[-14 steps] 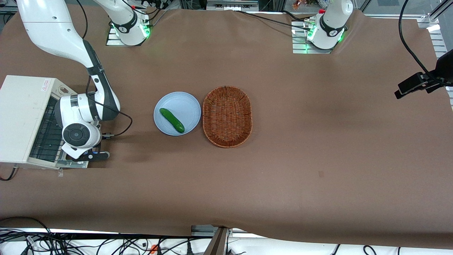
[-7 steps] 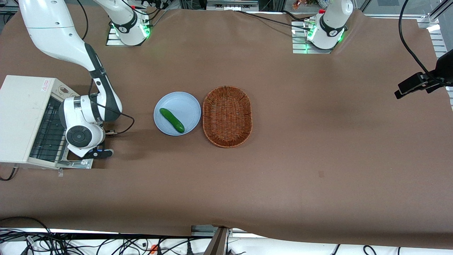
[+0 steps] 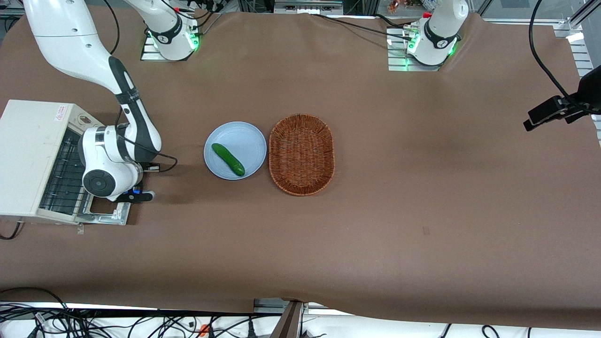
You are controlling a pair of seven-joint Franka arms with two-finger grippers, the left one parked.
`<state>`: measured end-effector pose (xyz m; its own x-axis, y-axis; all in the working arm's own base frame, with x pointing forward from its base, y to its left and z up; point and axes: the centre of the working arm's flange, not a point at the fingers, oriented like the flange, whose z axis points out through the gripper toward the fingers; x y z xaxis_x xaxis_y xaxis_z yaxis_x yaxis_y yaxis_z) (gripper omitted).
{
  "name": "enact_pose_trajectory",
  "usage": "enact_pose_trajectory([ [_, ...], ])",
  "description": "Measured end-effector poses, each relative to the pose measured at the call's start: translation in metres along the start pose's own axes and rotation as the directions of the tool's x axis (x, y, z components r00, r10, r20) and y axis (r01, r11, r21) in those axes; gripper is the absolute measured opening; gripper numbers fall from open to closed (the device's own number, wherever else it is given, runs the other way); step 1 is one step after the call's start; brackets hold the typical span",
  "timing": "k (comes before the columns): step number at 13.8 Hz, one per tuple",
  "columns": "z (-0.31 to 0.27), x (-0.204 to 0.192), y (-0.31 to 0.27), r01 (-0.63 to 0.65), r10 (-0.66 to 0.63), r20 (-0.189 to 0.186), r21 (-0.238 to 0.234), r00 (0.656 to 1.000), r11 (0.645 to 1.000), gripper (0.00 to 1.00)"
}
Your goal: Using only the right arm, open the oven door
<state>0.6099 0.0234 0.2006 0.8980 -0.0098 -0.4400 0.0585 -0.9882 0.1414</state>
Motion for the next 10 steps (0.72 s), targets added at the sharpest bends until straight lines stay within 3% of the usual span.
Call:
enact_pose_trajectory([
  [2,-0.031,-0.008,0.000,-0.012,0.012,-0.002,0.043,1.000,0.999,0.16],
  [5,-0.103,-0.023,0.006,-0.004,0.011,-0.071,0.102,0.997,0.995,0.48],
  [8,-0.178,-0.059,0.023,0.001,0.015,-0.124,0.129,0.992,0.992,0.78],
  [10,-0.248,-0.087,0.033,0.023,0.013,-0.246,0.141,0.969,0.990,0.99],
])
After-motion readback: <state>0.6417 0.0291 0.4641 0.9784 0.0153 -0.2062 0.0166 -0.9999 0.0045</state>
